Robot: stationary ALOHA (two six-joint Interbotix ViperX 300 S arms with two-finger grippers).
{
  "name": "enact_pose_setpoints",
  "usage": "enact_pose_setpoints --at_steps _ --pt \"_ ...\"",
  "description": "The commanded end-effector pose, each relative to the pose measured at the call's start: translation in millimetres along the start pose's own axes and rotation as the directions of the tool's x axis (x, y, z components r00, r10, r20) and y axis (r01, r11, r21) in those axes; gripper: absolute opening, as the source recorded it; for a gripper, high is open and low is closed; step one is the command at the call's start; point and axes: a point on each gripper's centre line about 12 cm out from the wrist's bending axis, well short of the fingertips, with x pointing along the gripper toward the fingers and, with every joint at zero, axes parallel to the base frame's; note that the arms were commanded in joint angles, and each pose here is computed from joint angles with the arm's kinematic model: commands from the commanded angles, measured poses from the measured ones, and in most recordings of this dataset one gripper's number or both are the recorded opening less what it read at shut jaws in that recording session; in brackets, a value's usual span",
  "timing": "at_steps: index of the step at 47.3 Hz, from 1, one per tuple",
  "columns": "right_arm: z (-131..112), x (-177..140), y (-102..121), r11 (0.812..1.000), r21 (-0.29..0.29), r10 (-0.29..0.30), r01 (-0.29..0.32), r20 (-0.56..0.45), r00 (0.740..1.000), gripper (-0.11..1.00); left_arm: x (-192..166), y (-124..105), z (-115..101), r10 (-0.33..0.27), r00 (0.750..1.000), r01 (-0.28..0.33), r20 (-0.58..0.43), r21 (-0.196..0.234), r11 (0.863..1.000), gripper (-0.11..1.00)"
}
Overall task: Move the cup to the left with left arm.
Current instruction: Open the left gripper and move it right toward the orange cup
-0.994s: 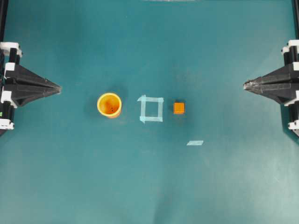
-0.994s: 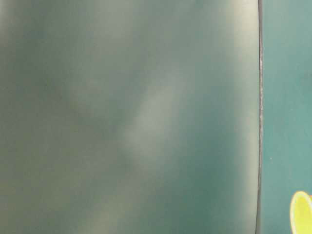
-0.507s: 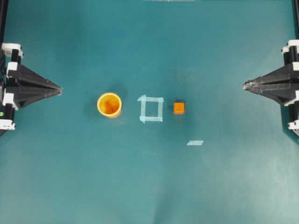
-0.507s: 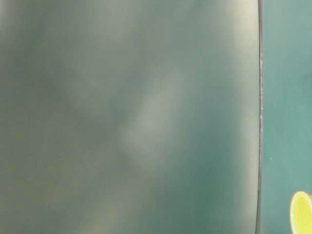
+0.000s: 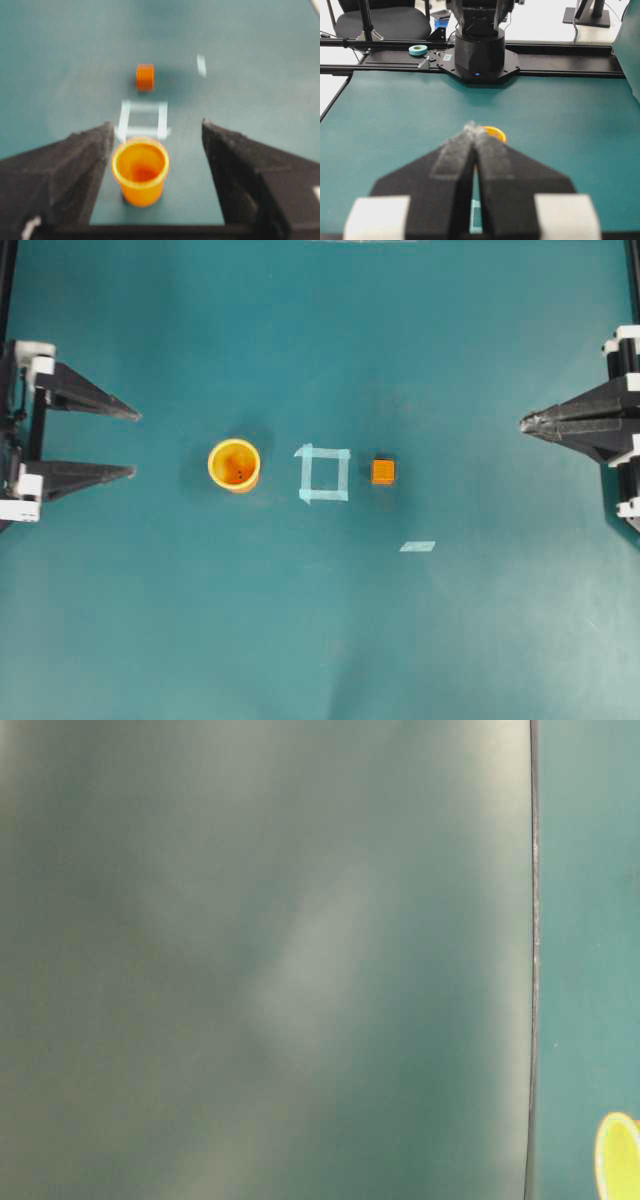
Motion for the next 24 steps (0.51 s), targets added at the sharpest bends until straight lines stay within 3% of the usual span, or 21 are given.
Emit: enact_pose_setpoints --at_steps 1,13,24 --pt "13.1 2.8 -0.3 1.0 0.002 -0.001 0.001 0.034 0.999 0.0 8.1 0.9 -4.4 0.004 0.999 -0.004 -0.048 0.008 1.0 0.71" --pt "14.2 3.0 -0.3 1.0 0.005 -0.001 0.001 0.035 0.999 0.0 38.7 0.9 -42.0 0.002 0.974 0.003 -0.227 0.025 1.0 0.75" --pt "14.8 3.1 -0.3 1.0 0.005 -0.001 0.001 0.037 0.999 0.0 65.7 6.3 -69.8 0.019 0.961 -0.015 -0.274 0.019 1.0 0.8"
